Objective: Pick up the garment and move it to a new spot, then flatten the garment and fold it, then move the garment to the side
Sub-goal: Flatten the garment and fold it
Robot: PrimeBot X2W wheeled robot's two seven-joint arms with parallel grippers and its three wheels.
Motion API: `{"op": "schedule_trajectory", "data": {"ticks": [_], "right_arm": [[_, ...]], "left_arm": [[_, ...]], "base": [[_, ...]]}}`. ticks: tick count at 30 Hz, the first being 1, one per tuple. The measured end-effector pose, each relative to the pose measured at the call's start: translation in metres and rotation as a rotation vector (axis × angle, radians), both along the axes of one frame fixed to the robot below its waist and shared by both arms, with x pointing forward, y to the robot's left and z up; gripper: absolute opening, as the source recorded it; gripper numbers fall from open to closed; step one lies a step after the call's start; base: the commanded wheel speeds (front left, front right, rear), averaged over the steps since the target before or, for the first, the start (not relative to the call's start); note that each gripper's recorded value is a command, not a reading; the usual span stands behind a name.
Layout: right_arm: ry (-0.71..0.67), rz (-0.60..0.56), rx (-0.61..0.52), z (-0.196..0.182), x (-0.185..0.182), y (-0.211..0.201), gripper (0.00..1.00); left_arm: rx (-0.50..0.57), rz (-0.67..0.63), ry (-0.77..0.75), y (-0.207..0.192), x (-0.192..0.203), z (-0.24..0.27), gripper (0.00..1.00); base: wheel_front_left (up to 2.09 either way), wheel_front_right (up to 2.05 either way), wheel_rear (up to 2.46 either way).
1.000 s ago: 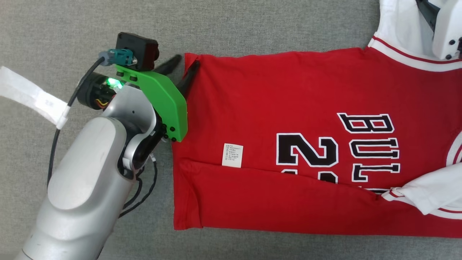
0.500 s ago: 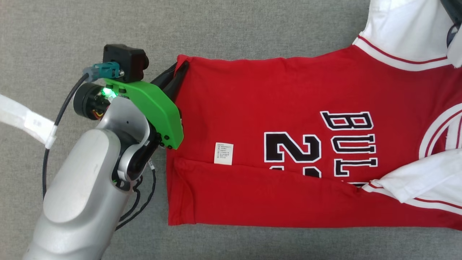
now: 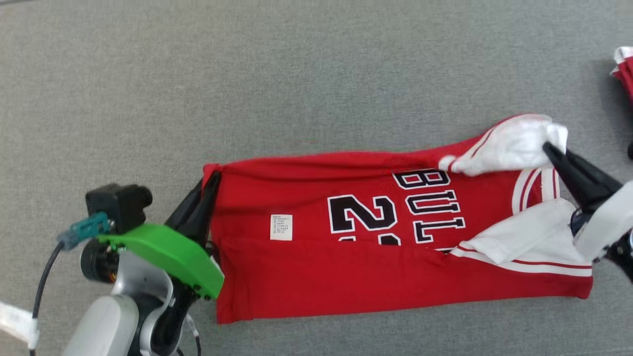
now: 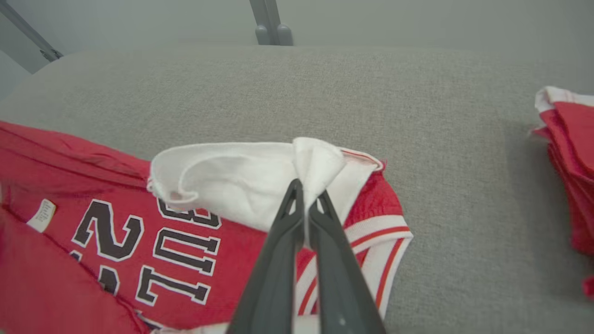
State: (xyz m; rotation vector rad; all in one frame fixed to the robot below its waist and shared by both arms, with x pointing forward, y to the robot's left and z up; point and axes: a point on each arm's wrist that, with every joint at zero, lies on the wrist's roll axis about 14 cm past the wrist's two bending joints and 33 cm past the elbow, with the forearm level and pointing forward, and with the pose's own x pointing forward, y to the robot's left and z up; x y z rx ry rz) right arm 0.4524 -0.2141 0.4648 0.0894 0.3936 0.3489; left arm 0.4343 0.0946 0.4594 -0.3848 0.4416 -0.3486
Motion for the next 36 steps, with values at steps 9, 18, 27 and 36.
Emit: {"op": "schedule_trajectory", "data": {"ticks": [9, 18, 27, 36], "right_arm": [[0.081, -0.102, 0.054, -0.026, -0.066, -0.003, 0.0], [0.1, -0.106, 0.035, -0.031, -0.08, -0.001, 1.0], [0.139, -0.138, -0.039, -0.03, -0.079, -0.024, 1.0], [0.236, -0.134, -0.186, -0.05, -0.058, -0.023, 1.0]], "left_arm": [[-0.086, 0.073, 0.093, -0.003, -0.039, -0.028, 0.0], [-0.085, 0.104, 0.132, 0.001, -0.062, -0.04, 0.71], [0.17, 0.185, 0.021, 0.037, -0.073, -0.058, 1.0], [0.25, 0.353, -0.113, 0.056, -0.076, -0.056, 1.0]], "base": [[0.0, 0.0, 0.0], [0.0, 0.0, 0.0], [0.0, 0.0, 0.0], [0.0, 0.0, 0.0]]}}
